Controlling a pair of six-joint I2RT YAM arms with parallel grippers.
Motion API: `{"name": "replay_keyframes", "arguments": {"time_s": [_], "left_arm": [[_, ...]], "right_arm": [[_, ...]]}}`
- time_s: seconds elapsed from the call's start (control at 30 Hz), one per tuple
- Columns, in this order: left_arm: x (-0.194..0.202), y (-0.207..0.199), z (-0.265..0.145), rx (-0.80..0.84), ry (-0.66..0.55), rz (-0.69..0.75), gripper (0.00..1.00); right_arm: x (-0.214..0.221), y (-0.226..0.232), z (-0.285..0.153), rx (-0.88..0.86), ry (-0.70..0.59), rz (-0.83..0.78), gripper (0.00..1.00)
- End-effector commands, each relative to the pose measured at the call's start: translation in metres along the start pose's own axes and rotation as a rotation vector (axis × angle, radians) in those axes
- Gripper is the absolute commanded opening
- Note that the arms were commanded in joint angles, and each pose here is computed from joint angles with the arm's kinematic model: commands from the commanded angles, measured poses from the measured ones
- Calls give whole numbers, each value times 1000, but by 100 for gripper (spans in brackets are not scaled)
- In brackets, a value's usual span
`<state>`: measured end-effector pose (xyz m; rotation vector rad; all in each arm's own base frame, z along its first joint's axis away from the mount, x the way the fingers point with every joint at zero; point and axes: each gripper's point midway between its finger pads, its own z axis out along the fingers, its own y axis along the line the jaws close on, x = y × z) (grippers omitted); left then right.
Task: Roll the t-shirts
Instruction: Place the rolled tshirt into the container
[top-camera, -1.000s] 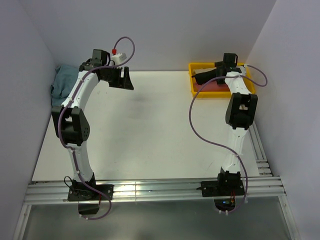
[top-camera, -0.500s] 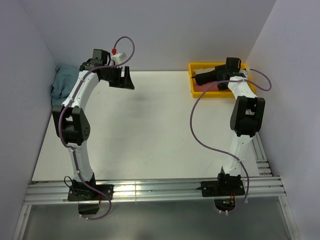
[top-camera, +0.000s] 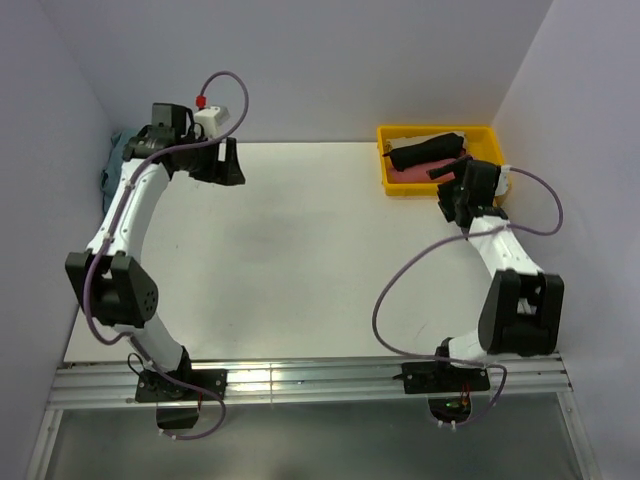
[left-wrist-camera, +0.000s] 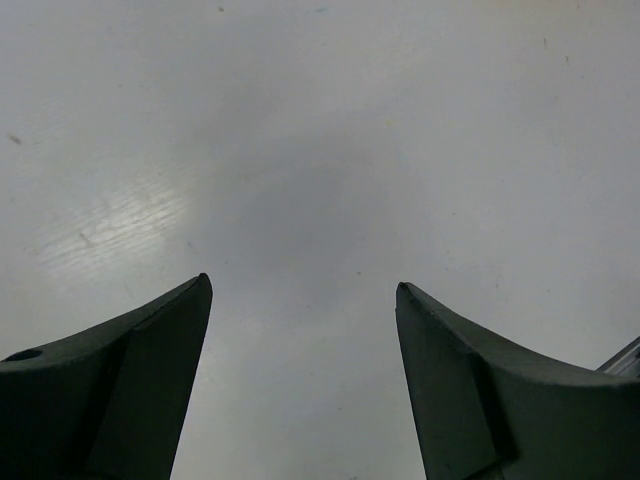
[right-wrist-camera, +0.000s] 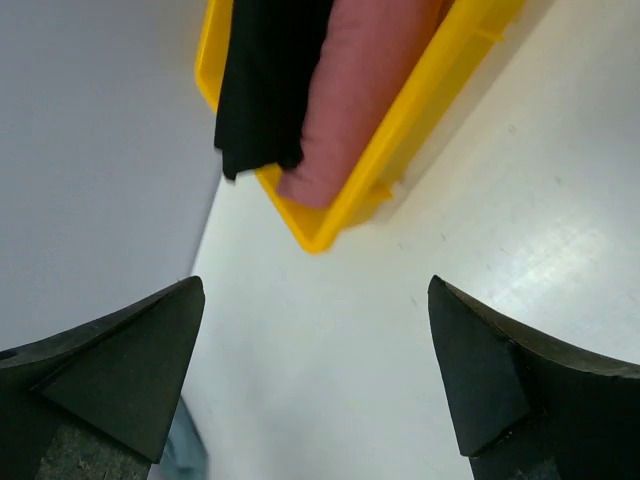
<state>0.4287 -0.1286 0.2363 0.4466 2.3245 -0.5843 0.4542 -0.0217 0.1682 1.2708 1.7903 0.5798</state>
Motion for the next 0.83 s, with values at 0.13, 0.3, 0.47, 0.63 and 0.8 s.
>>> {"name": "replay_keyframes", "arguments": {"time_s": [0.13, 0.3, 0.47, 0.63, 0.8], "left_arm": [[13, 3, -60, -119, -95, 68, 80], [31, -1, -70, -137, -128, 59, 81], [36, -2, -78, -143, -158, 52, 82], [35, -6, -85, -130, -186, 47, 83], [35, -8, -87, -119, -194, 41, 83]], "right_arm": [[16, 19, -89, -215, -71, -335, 100], [27, 12, -137, -265, -109, -462, 100], [40, 14, -172, -347, -131, -525, 100], [43, 9, -184, -378, -133, -554, 100], [42, 10, -185, -380, -139, -566, 100]]}}
